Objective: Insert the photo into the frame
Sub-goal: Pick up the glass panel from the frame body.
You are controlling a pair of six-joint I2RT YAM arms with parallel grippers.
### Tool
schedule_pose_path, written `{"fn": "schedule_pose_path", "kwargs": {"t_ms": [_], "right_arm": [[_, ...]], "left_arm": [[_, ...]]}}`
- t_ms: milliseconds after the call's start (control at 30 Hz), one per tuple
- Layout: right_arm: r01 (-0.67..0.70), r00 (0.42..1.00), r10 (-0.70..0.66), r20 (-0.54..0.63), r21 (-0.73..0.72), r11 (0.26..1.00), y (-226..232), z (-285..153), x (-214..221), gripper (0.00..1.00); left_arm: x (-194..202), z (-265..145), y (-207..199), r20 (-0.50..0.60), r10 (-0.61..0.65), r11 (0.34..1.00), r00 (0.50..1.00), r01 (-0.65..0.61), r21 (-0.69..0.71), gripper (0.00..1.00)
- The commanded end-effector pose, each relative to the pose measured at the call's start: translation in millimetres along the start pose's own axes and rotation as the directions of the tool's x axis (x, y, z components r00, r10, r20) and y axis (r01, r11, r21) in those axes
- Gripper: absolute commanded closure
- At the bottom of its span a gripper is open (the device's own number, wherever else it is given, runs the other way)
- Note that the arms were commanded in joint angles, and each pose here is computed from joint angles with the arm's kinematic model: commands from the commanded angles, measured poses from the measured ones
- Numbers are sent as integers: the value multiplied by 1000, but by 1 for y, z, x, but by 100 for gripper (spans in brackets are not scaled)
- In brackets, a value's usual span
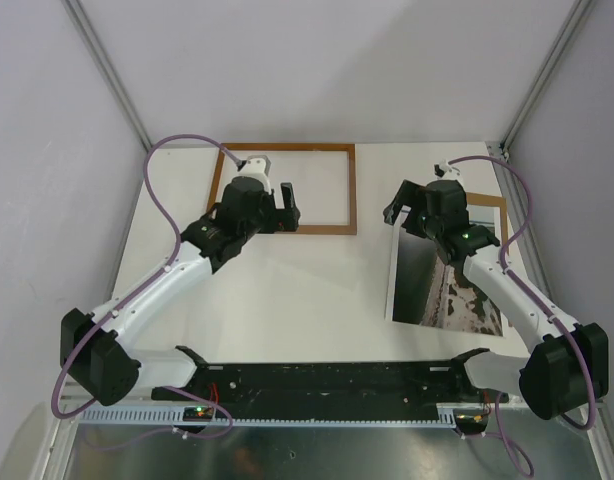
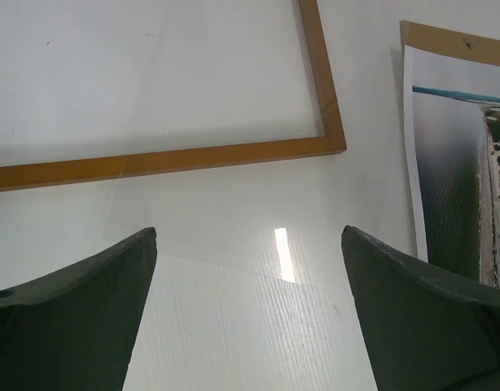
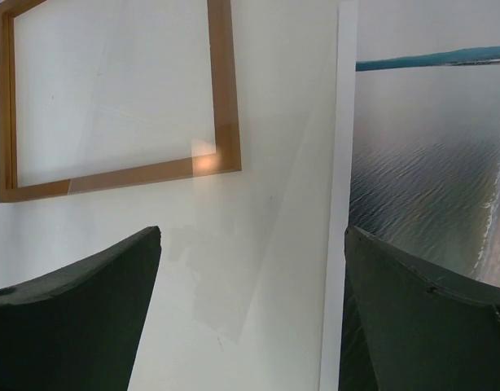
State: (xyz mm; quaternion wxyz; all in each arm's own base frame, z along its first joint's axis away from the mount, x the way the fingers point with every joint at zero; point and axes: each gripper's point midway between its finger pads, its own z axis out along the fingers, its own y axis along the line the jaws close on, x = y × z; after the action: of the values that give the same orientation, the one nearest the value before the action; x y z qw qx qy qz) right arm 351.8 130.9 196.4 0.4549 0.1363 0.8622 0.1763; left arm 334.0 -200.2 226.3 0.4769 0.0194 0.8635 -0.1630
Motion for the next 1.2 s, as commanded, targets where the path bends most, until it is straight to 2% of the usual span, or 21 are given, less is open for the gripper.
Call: {"fn": "schedule_pose_path", "kwargs": {"t_ms": [0,433,900,1167], "right_arm": [[3,1000,-2,16,-28,1000,7,0,-3,1],[-25,998,20,-54,-92,995,13,15,9,1],[-131,980,97,-172,-198,971,21,59,29,1],[-196,970,155,-189,-224,955,17,92,33,1]], "left_arm": [[-14,-9,1,51,-12,1000,999,12,5,0],[-6,-19,12,49,6,1000,999,-6,4,0],[15,-15,29,-31,-4,1000,999,4,9,0],[22,-11,34,-58,-26,1000,998,27,6,0]]}}
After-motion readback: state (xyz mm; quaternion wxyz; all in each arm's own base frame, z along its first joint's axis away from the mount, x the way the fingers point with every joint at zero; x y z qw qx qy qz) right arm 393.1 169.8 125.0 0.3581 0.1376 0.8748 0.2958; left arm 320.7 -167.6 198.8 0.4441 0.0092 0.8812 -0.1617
